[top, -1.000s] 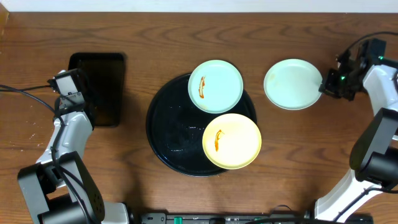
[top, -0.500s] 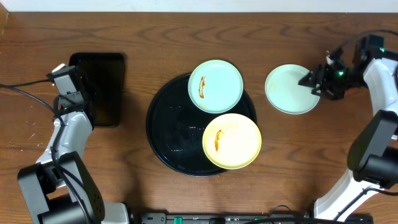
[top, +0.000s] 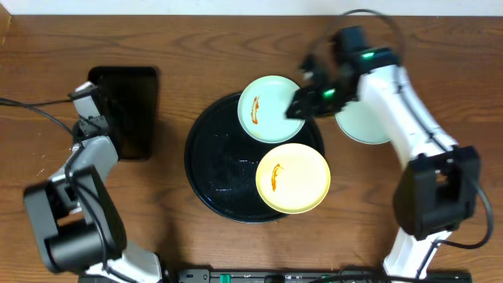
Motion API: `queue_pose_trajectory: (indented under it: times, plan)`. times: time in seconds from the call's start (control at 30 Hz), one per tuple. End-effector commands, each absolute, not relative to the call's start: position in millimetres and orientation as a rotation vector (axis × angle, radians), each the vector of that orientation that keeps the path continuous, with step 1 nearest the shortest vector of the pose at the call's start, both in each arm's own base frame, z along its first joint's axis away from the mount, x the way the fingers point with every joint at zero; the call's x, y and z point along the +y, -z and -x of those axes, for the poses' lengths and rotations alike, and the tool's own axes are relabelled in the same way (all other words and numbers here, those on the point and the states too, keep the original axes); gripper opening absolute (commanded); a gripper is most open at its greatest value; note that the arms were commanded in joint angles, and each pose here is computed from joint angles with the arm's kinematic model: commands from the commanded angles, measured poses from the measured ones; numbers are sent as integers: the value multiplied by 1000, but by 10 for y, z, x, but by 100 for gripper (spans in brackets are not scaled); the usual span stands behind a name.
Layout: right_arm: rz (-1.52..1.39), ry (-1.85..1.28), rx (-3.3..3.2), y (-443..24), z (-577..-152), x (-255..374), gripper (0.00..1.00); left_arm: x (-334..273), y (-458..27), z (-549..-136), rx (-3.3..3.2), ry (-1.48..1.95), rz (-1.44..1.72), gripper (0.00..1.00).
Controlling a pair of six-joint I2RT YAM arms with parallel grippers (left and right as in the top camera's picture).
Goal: Clean dirty plates on tray and stack at the side
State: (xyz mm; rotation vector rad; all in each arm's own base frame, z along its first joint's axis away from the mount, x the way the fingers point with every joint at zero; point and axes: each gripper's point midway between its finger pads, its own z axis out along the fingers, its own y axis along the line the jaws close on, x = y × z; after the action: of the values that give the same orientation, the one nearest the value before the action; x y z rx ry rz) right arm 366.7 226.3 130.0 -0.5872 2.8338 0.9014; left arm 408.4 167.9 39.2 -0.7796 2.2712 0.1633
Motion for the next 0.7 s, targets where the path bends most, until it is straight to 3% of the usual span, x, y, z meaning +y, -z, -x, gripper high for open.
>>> queue_pose_trajectory:
  times: [0.0, 0.27, 0.47, 0.67]
  plan:
    - [751, -804, 2769, -1381, -3554, 2591, 52, 1774, -309, -4088, 2283, -181, 788, 8]
    - [964, -792, 2665, -1408, -3278, 3162, 52, 1770, -195, -4056, 2308, -178, 805, 8]
    - [1019, -806, 2641, -1450, -3138, 3317, 52, 1669, 199, -3975, 2408, -129, 817, 8]
    - [1021, -806, 2642, -1461, -3125, 3314, 52, 1679, 44, -4052, 2370, -117, 801, 8]
